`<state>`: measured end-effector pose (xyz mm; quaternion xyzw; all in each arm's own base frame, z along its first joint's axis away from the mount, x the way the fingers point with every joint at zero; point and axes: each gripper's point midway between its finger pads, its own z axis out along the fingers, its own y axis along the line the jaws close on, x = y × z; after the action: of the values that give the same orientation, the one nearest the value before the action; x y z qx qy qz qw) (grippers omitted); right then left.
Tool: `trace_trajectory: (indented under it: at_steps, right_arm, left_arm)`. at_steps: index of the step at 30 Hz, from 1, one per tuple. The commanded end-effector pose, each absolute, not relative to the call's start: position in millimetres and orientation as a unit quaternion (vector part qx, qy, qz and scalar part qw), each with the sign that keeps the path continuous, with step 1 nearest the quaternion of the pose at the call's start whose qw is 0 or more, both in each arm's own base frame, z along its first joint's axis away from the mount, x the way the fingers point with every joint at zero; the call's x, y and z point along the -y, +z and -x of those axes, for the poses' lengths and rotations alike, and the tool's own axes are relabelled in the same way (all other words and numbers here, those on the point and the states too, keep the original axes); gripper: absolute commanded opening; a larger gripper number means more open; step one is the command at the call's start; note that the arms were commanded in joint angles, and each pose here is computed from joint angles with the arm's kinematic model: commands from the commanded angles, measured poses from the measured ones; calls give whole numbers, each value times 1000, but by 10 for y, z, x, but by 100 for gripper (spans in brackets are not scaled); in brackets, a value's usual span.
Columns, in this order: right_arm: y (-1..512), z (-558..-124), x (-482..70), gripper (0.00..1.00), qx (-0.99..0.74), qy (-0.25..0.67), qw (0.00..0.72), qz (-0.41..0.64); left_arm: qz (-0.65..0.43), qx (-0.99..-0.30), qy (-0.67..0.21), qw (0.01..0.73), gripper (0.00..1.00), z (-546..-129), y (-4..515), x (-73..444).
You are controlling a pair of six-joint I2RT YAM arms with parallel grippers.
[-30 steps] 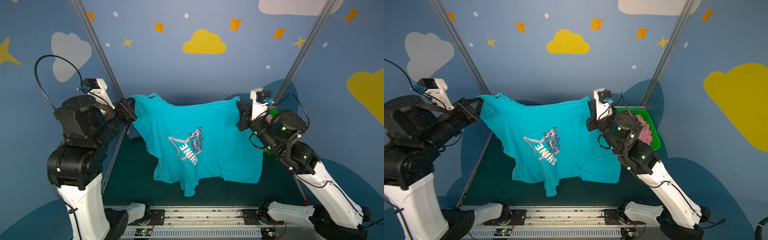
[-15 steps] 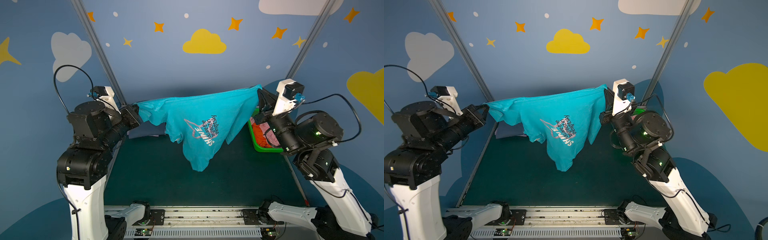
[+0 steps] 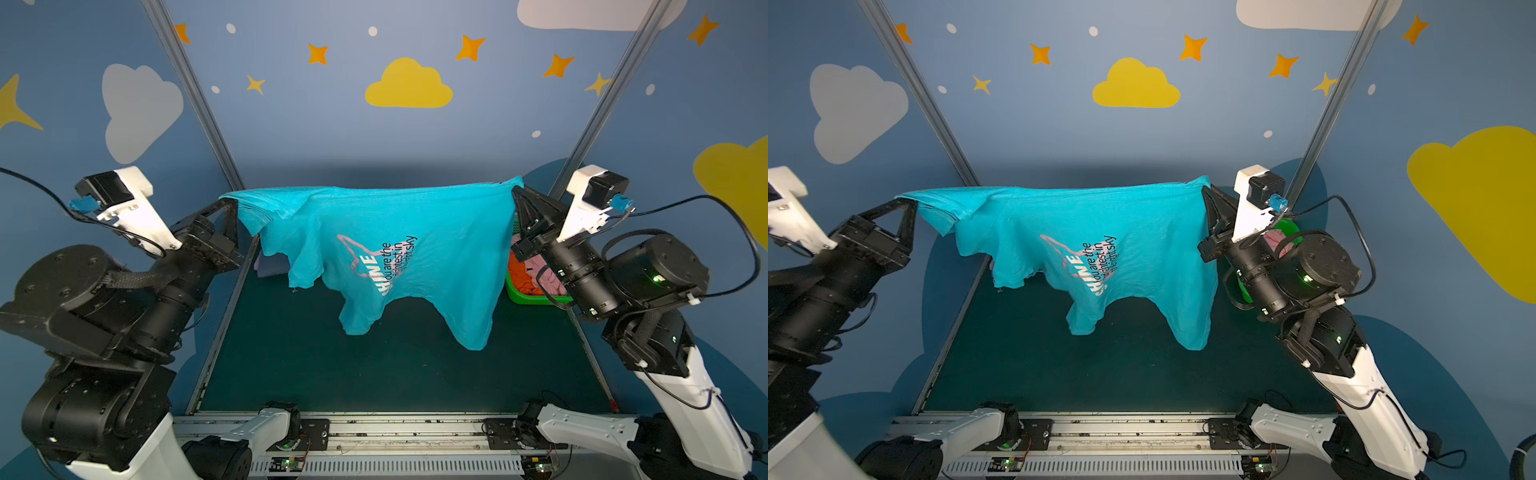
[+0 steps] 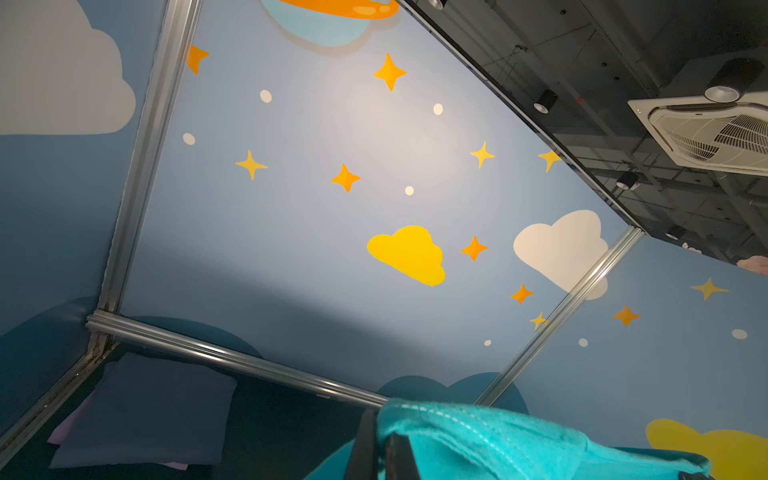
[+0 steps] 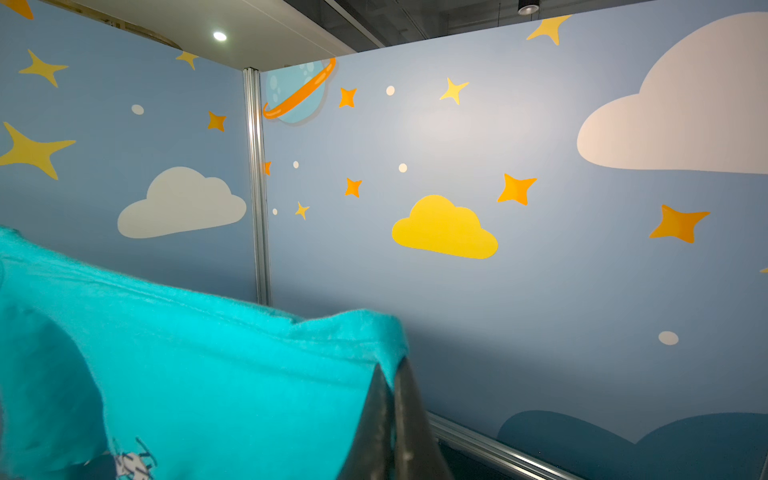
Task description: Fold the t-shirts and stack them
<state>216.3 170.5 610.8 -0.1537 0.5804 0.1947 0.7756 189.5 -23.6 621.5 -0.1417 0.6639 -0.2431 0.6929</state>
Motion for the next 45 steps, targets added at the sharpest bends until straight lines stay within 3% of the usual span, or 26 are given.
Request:
trace_trajectory:
  at_steps: [1,6,14,17,18,20,23,29,34,37,42,45]
  right_arm:
    - [5965,-2356,-1555,0,-601,131,781,112]
    - [5100,-3015,-1649,0,-672,32,732,107]
    - [2654,-4233,-1449,0,-832,-31,550,64]
    - [2010,-4577,-1186,48,-878,-34,477,8]
    - [1917,-4689,-1103,58,-887,-24,462,-13]
    - [1991,-4899,-1034,66,-889,-2,455,-40]
    - [2203,-5000,-1078,69,-890,1,456,-35]
    - [2145,-4494,-1275,65,-933,35,356,-24]
    - [1690,-3948,-1454,60,-955,73,289,-12]
    - [1427,-3736,-1494,60,-964,78,254,0]
    - [1176,-3686,-1551,59,-974,78,211,10]
    - [1018,-3799,-1598,57,-980,67,186,18]
  left_arm:
    - [171,-689,-213,672,4,-2382,5954,166]
    - [197,-760,-181,593,4,-3304,5055,210]
    - [228,-863,-136,429,4,-4755,2957,362]
    - [229,-892,-137,365,6,-5145,2285,534]
    - [225,-900,-133,348,9,-5275,2138,616]
    - [197,-918,-119,322,34,-5482,1937,853]
    - [148,-938,-91,301,48,-5626,1916,1160]
    - [85,-950,-29,299,59,-5470,2193,1459]
    - [73,-954,0,291,50,-4926,2290,1492]
    - [86,-942,-34,322,50,-4493,2428,1508]
    - [148,-934,-76,315,34,-3645,2131,1253]
    - [172,-943,-81,275,32,-3252,1740,1160]
